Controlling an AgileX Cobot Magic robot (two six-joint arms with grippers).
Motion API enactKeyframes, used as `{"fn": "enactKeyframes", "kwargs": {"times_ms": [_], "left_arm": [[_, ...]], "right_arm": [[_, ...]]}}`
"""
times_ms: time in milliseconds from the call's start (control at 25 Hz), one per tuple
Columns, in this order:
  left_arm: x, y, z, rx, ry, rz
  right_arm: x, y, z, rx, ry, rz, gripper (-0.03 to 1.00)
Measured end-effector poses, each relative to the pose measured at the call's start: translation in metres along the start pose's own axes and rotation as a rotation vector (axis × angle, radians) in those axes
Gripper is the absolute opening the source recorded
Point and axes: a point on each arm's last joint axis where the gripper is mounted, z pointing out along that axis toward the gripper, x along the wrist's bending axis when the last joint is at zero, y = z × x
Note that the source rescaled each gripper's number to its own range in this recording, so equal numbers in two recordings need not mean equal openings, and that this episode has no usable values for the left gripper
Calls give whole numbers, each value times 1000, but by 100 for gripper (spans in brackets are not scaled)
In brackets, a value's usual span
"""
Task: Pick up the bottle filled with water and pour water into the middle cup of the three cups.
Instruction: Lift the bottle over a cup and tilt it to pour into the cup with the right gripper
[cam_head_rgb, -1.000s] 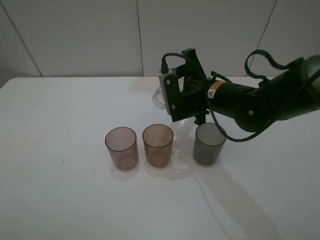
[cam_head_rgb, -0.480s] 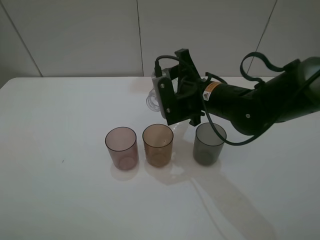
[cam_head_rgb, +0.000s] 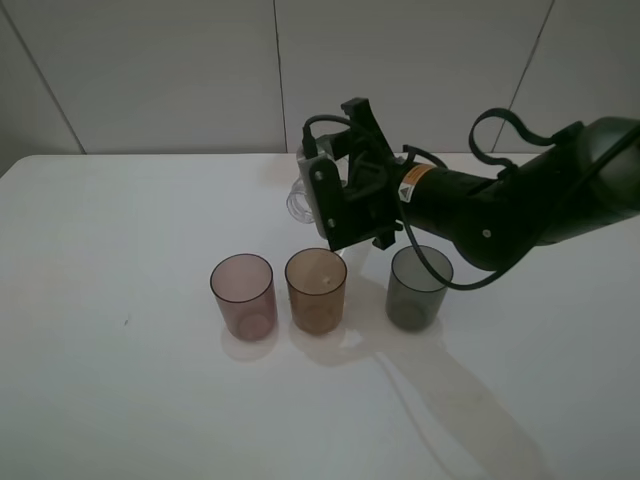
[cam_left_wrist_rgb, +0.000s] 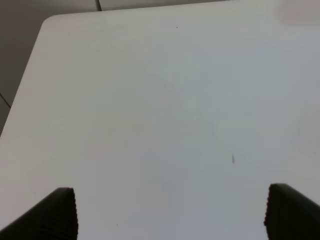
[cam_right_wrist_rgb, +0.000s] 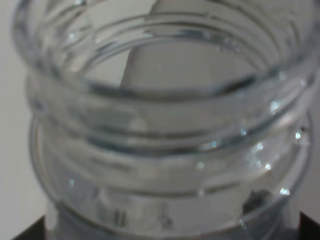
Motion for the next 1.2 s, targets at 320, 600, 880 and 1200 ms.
{"fn": "enactKeyframes", "kwargs": {"times_ms": [320, 600, 880, 1200], "left_arm": [[0, 0, 0, 0, 0, 0], [0, 0, 0, 0, 0, 0], [0, 0, 0, 0, 0, 0], [0, 0, 0, 0, 0, 0]], "right_arm": [[0, 0, 1, 2, -30, -45, 0], [-2, 1, 1, -9, -43, -75, 0], [-3, 1, 1, -14, -56, -84, 0], [-1, -1, 0, -12, -55, -89, 0]]}}
